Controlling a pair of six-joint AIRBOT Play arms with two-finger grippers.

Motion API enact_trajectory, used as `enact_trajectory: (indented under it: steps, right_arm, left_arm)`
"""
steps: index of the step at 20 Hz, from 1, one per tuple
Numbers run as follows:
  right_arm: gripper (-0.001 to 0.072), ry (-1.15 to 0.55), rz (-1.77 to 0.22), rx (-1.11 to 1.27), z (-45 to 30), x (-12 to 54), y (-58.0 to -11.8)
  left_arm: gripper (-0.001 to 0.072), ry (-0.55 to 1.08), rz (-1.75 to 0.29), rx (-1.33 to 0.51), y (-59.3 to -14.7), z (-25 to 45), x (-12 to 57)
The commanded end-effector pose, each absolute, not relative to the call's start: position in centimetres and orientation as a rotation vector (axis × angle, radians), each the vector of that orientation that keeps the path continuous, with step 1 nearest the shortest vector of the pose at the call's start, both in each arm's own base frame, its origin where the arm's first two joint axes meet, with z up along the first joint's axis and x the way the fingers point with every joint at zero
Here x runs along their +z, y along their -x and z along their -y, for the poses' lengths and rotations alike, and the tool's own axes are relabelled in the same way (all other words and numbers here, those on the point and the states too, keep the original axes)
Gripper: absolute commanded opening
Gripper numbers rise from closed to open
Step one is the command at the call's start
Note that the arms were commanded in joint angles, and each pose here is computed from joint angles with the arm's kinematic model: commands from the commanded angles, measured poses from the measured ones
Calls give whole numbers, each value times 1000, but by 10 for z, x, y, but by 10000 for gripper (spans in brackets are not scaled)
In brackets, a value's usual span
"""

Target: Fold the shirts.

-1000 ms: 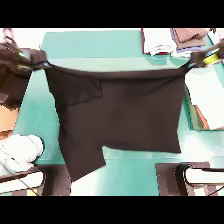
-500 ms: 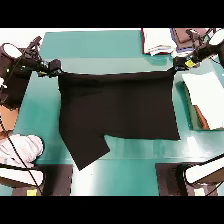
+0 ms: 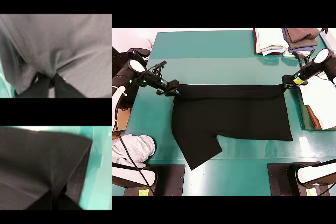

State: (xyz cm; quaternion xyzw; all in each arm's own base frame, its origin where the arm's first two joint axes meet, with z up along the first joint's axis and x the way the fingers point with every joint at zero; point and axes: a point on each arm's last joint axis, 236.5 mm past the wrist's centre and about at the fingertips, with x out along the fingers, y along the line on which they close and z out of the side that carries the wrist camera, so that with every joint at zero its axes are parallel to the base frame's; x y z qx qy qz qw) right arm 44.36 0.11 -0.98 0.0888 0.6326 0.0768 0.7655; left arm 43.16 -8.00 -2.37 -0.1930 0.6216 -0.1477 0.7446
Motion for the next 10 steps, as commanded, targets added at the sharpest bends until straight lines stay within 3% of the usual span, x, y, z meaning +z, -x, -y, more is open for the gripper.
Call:
enact_trajectory:
  steps: [1,5,10]
  right_arm:
    - [343,-227,-1391,159,-1,-13,-438]
    - [343,-265,-1359,207,1,33,-420]
    - [343,-332,-1294,209,1,56,-354]
  left_arm:
    - [475,437,-1427,-291,-413,77,-34]
    - [475,296,-1389,-255,-383,55,7]
    - [476,290,-1447,-180,-273,51,-7]
